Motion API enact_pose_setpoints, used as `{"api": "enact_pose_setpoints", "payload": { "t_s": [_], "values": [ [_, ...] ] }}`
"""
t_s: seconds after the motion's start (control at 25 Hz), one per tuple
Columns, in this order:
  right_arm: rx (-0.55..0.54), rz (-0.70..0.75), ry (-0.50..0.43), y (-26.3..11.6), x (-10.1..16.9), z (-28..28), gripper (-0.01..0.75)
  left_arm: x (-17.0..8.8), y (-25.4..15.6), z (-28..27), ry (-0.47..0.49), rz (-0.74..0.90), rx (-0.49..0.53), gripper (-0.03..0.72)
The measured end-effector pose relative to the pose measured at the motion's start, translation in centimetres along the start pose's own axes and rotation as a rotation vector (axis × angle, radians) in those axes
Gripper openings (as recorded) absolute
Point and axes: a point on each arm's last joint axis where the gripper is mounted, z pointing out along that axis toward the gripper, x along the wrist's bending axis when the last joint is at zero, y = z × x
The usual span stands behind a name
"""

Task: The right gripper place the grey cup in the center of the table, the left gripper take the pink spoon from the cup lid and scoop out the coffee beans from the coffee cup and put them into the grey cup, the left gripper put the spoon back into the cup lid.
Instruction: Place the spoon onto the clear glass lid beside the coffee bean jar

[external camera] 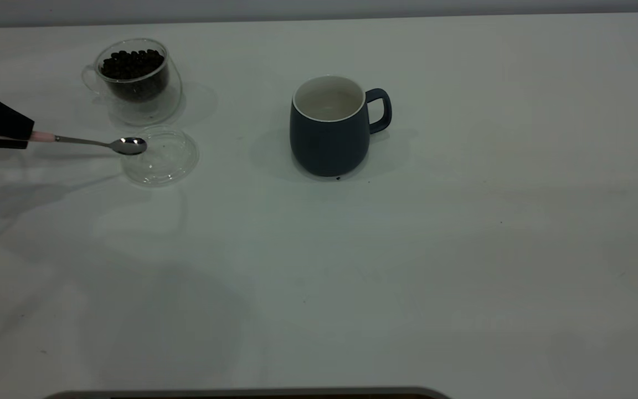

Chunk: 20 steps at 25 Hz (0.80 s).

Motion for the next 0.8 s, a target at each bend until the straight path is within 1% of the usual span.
{"api": "enact_pose_setpoints", "payload": {
  "t_s": [0.24, 0.44, 0.8],
  "values": [
    [0.000, 0.000, 0.000, 0.0, 0.0, 0.0, 0.588, 0.1, 0.3, 0.2, 0.002, -0.019, -0.032, 0.121],
    [0.000, 0.000, 0.000, 0.0, 0.0, 0.0, 0.588, 0.9, -0.1, 1.3, -0.012, -0.035, -0.029, 0.121],
    [0.000, -0.001, 0.000, 0.0, 0.0, 0.0, 0.588, 1.1, -0.2, 4.0, -0.053, -0.042, -0.036, 0.121]
  ]
}}
